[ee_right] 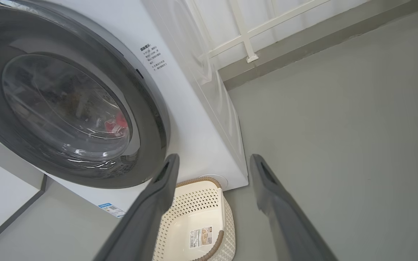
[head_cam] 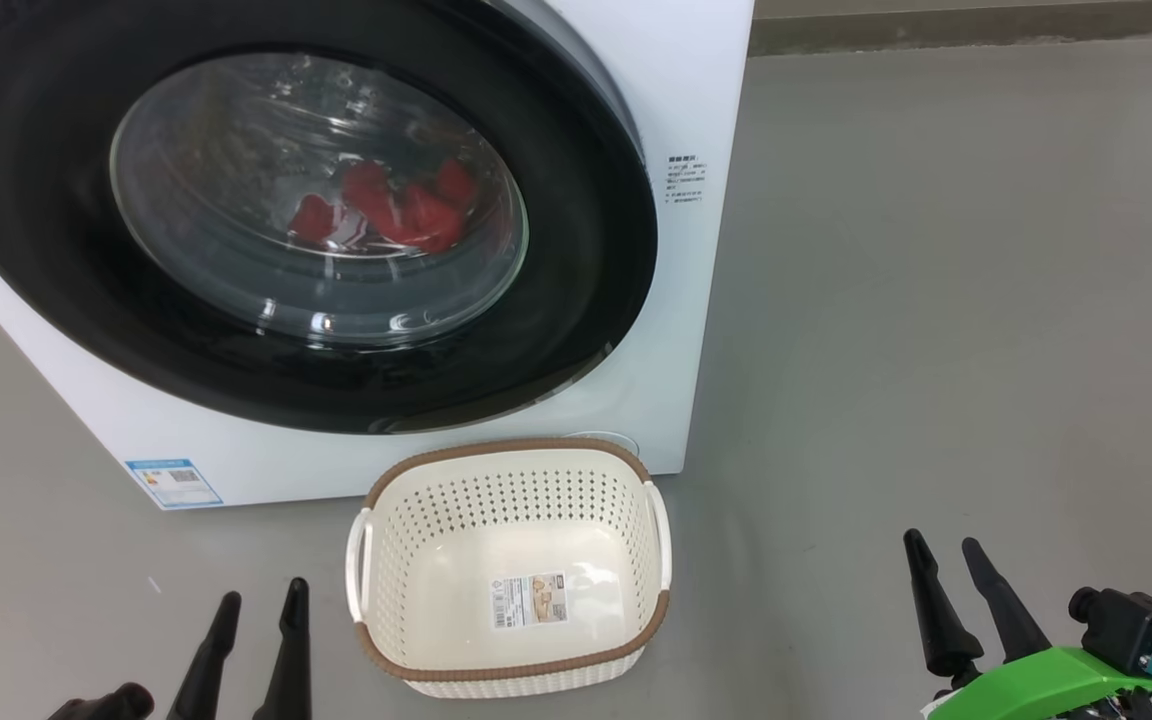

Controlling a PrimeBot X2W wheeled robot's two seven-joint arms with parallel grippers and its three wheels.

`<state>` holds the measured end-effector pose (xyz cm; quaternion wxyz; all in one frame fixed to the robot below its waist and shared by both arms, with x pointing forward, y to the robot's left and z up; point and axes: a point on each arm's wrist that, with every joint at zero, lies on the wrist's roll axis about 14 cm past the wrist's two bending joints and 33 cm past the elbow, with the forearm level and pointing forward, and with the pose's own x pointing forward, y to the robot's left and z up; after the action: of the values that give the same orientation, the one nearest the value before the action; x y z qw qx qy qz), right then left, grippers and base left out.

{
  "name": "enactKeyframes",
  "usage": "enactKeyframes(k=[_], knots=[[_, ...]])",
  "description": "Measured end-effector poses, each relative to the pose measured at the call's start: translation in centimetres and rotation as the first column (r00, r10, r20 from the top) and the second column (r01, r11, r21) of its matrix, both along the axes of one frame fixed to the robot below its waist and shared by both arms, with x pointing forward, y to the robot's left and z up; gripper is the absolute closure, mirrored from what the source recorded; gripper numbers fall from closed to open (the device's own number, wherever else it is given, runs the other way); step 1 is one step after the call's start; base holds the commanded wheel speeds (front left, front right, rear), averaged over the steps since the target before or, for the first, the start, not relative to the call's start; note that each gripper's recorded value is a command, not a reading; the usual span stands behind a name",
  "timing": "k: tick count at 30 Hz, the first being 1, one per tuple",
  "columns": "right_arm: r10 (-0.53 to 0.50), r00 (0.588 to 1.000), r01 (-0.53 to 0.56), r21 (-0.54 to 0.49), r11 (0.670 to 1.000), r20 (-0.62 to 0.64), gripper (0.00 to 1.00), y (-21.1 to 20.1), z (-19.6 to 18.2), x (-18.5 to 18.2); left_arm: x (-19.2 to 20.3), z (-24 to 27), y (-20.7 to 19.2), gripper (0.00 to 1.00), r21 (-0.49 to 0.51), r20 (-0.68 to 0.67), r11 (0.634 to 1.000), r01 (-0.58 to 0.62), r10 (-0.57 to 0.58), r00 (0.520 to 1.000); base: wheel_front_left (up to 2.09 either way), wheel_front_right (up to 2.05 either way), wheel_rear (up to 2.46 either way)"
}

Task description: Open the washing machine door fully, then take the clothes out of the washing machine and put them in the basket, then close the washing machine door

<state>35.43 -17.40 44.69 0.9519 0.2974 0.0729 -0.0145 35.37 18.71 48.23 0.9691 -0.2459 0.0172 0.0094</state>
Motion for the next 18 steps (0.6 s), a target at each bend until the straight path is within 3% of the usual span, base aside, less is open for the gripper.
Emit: enactKeyframes(k=[18], knots=[[-0.003,1.000,0.008,-0.158,0.987,0.030,0.00,-1.05,0.23,-0.33,0.07,0.57,-0.44,0.00,0.199,0.036,0.980,0.029,-0.036,0.999,0.00,0.00,0.00]])
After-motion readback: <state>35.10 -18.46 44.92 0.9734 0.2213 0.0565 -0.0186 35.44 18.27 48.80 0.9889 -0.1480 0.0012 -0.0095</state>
